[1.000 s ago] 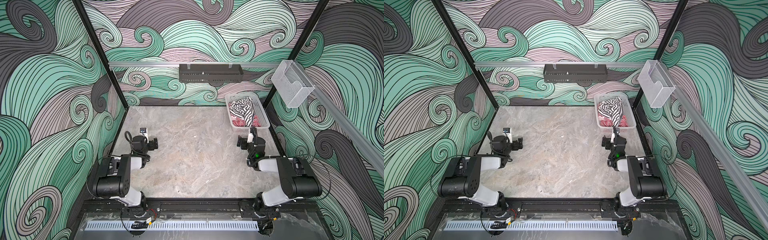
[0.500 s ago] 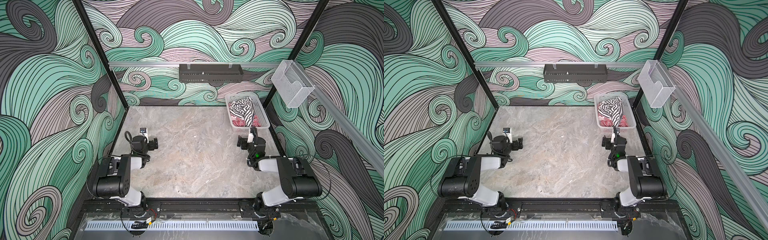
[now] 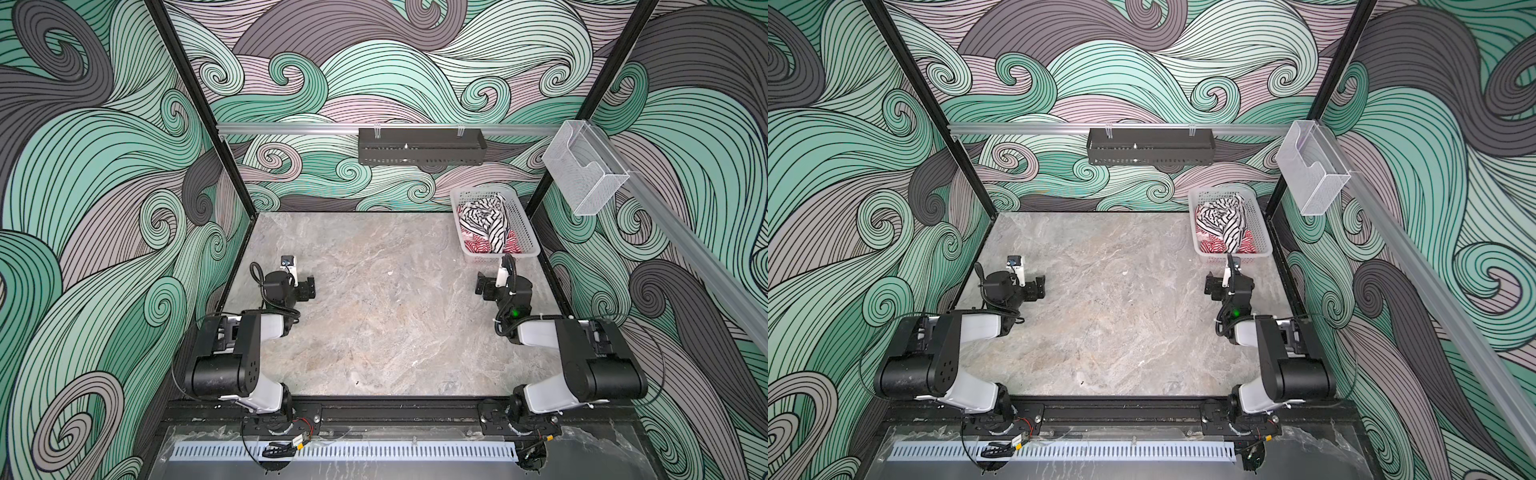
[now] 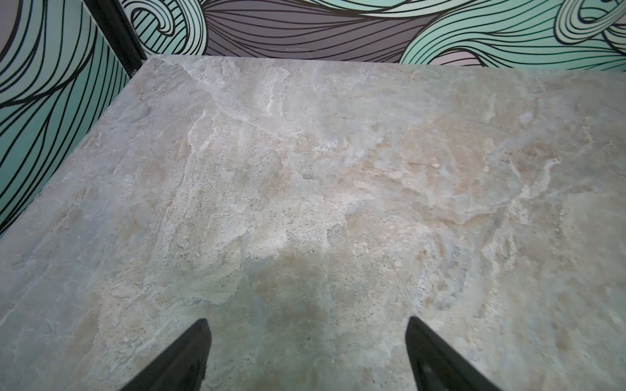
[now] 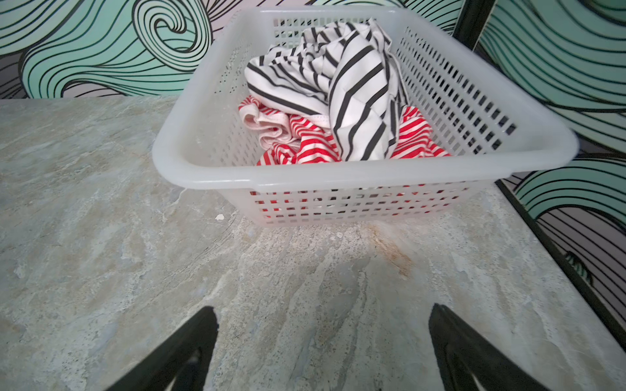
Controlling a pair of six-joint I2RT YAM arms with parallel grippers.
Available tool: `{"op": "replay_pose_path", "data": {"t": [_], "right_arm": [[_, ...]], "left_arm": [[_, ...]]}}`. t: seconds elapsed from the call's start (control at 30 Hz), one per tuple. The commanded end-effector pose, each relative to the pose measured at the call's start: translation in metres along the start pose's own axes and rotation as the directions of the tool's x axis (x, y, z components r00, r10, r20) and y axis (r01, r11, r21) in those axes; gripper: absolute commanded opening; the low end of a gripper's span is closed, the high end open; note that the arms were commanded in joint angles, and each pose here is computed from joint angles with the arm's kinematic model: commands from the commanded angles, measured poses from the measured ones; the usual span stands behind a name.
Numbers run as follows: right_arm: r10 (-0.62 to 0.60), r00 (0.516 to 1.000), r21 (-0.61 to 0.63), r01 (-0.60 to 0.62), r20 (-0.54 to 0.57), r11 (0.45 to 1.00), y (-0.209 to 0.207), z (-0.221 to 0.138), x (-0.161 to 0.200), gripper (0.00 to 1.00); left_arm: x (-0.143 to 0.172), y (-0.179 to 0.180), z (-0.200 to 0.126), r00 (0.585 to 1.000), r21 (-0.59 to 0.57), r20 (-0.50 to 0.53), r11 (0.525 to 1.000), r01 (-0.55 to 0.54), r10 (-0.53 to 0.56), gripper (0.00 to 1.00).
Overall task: Fold and stack tank tops
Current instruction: Pick up the tank top from the basket.
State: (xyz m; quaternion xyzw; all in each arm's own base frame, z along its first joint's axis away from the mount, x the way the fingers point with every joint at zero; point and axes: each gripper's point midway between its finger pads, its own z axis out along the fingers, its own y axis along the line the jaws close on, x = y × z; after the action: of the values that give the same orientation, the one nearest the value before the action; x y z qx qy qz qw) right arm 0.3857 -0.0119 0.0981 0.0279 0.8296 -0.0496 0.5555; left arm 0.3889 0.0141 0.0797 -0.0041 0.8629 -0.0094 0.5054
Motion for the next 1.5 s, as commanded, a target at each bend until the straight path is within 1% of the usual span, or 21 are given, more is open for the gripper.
{"op": "replay_pose_path", "data": {"t": [0.0, 0.03, 0.07, 0.13, 0.17, 0.23, 0.3, 0.33, 0.37, 0.43, 0.53, 0.67, 0.73, 0.8, 0.83, 0.93, 1.13, 1.3, 1.33, 1.37, 1.47], "right_arm": [[0.115, 0.993, 0.169, -0.11, -0.021, 0.979, -0.03, -0.021, -0.033, 0.95], [0.181, 0.982, 0.221, -0.165, -0.054, 0.961, -0.038, -0.029, -0.036, 0.95], [0.256, 0.965, 0.268, -0.231, -0.059, 0.935, -0.045, -0.037, -0.044, 0.98], [0.426, 0.902, 0.384, -0.37, -0.069, 0.846, -0.06, -0.055, -0.057, 0.99], [0.459, 0.883, 0.388, -0.39, -0.1, 0.835, -0.058, -0.06, -0.067, 0.99], [0.459, 0.873, 0.347, -0.384, -0.165, 0.855, -0.047, -0.064, -0.085, 0.99], [0.431, 0.884, 0.282, -0.373, -0.18, 0.884, -0.039, -0.062, -0.106, 0.99], [0.438, 0.88, 0.262, -0.386, -0.185, 0.885, -0.038, -0.059, -0.117, 0.99], [0.442, 0.874, 0.212, -0.401, -0.201, 0.891, -0.032, -0.055, -0.129, 0.99], [0.444, 0.871, 0.169, -0.415, -0.21, 0.894, -0.024, -0.047, -0.147, 0.99], [0.434, 0.871, 0.171, -0.403, -0.231, 0.899, -0.023, -0.023, -0.159, 0.96], [0.417, 0.825, 0.197, -0.368, -0.381, 0.909, -0.021, 0.034, -0.148, 0.91], [0.398, 0.816, 0.207, -0.341, -0.42, 0.917, -0.021, 0.065, -0.14, 0.88], [0.365, 0.839, 0.215, -0.3, -0.404, 0.929, -0.021, 0.078, -0.14, 0.86], [0.363, 0.834, 0.222, -0.293, -0.417, 0.93, -0.021, 0.086, -0.136, 0.85], [0.375, 0.776, 0.279, -0.264, -0.508, 0.923, -0.025, 0.103, -0.111, 0.83], [0.384, 0.768, 0.276, -0.277, -0.512, 0.921, -0.027, 0.135, -0.076, 0.83], [0.367, 0.762, 0.259, -0.266, -0.534, 0.929, -0.027, 0.152, -0.065, 0.82], [0.363, 0.761, 0.257, -0.262, -0.537, 0.93, -0.027, 0.154, -0.063, 0.8], [0.357, 0.763, 0.255, -0.257, -0.539, 0.932, -0.027, 0.155, -0.062, 0.72], [0.349, 0.774, 0.242, -0.257, -0.529, 0.936, -0.026, 0.156, -0.065, 0.37]], "left_arm": [[-0.051, -0.01, -0.017, 1.0, 0.051, -0.002, 0.999, -0.009, 0.009, 0.93], [-0.057, -0.011, -0.019, 0.999, 0.062, -0.038, 0.998, -0.005, 0.008, 0.93], [-0.063, -0.014, -0.022, 0.997, 0.075, -0.077, 0.997, -0.001, 0.007, 0.93], [-0.074, -0.021, -0.026, 0.989, 0.123, -0.145, 0.992, -0.006, 0.024, 0.93], [-0.079, -0.024, -0.028, 0.984, 0.139, -0.178, 0.99, -0.006, 0.031, 0.91], [-0.092, -0.028, -0.031, 0.974, 0.162, -0.227, 0.987, 0.021, 0.016, 0.91], [-0.096, -0.039, -0.031, 0.956, 0.222, -0.293, 0.974, 0.052, 0.016, 0.87], [-0.101, -0.048, -0.033, 0.947, 0.268, -0.319, 0.962, 0.059, 0.031, 0.85], [-0.103, -0.061, -0.038, 0.937, 0.336, -0.342, 0.941, 0.052, 0.07, 0.79], [-0.101, -0.081, -0.045, 0.911, 0.403, -0.38, 0.915, 0.01, 0.158, 0.74], [-0.094, -0.101, -0.055, 0.867, 0.435, -0.414, 0.897, -0.08, 0.278, 0.73], [-0.082, -0.123, -0.064, 0.842, 0.488, -0.393, 0.86, -0.149, 0.369, 0.73], [-0.073, -0.126, -0.065, 0.831, 0.487, -0.387, 0.854, -0.183, 0.399, 0.73], [-0.069, -0.122, -0.065, 0.829, 0.464, -0.389, 0.863, -0.2, 0.401, 0.73], [-0.066, -0.12, -0.065, 0.827, 0.456, -0.392, 0.866, -0.207, 0.404, 0.73], [-0.059, -0.117, -0.07, 0.82, 0.451, -0.398, 0.866, -0.216, 0.412, 0.73], [-0.051, -0.115, -0.076, 0.824, 0.447, -0.396, 0.869, -0.213, 0.405, 0.73], [-0.042, -0.111, -0.076, 0.815, 0.438, -0.408, 0.872, -0.221, 0.412, 0.73], [-0.041, -0.11, -0.075, 0.812, 0.434, -0.414, 0.873, -0.221, 0.411, 0.73], [-0.04, -0.11, -0.075, 0.811, 0.431, -0.418, 0.875, -0.221, 0.41, 0.73], [-0.036, -0.108, -0.072, 0.803, 0.42, -0.435, 0.881, -0.219, 0.407, 0.73]]}}
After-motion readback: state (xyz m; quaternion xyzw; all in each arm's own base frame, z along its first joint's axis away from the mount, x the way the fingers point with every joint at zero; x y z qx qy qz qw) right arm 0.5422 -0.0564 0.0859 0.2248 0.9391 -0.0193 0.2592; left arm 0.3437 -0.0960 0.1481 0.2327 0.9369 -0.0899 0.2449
